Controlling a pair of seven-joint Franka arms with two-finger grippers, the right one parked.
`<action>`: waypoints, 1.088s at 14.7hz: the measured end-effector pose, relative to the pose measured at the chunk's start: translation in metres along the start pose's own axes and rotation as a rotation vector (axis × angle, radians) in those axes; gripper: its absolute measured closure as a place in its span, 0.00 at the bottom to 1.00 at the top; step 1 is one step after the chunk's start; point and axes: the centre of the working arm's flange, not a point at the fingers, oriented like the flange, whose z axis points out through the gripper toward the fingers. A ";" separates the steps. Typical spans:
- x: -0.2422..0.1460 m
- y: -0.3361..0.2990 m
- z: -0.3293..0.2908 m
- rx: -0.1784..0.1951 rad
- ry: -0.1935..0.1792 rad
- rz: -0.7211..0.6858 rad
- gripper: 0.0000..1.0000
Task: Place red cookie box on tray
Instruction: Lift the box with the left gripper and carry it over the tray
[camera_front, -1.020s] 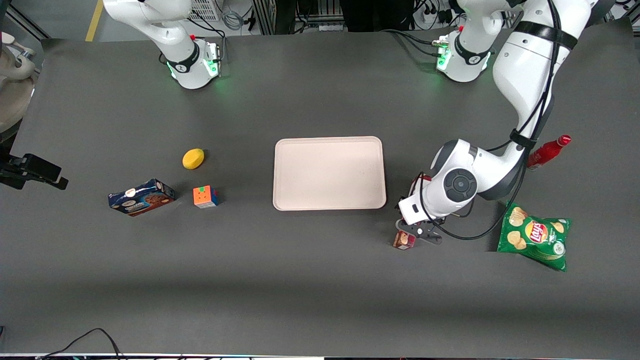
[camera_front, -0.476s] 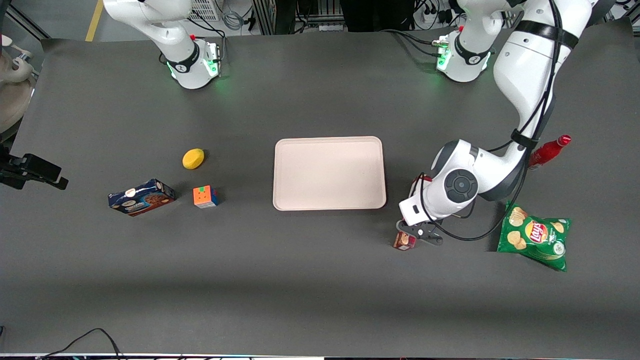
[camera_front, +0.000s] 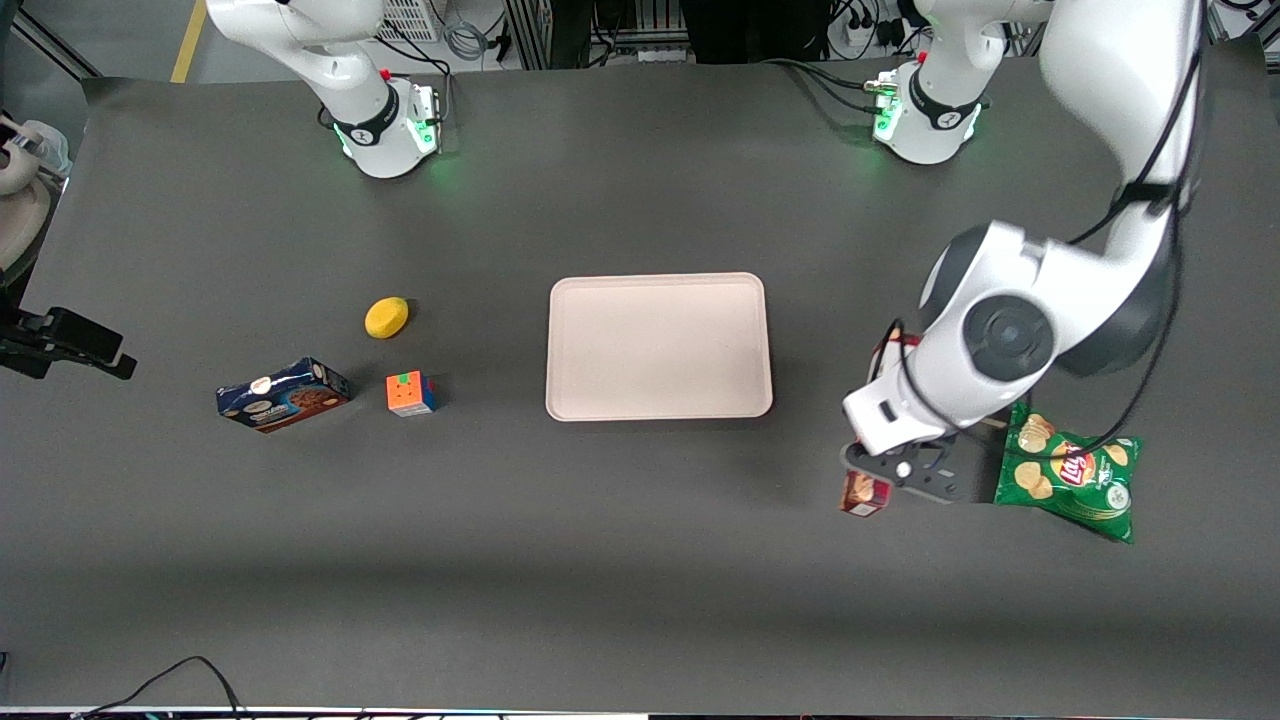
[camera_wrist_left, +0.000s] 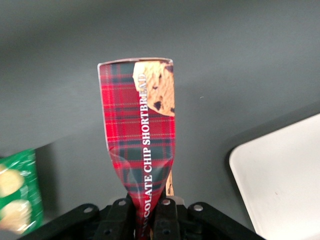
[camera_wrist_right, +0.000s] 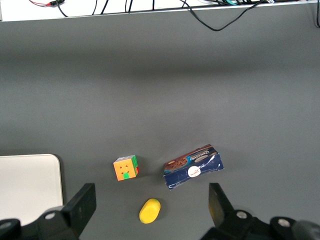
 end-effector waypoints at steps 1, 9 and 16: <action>-0.006 0.001 -0.027 0.012 0.006 -0.004 0.85; -0.058 0.039 -0.138 -0.023 -0.027 -0.151 0.85; -0.083 0.209 -0.095 -0.087 -0.035 -0.362 0.85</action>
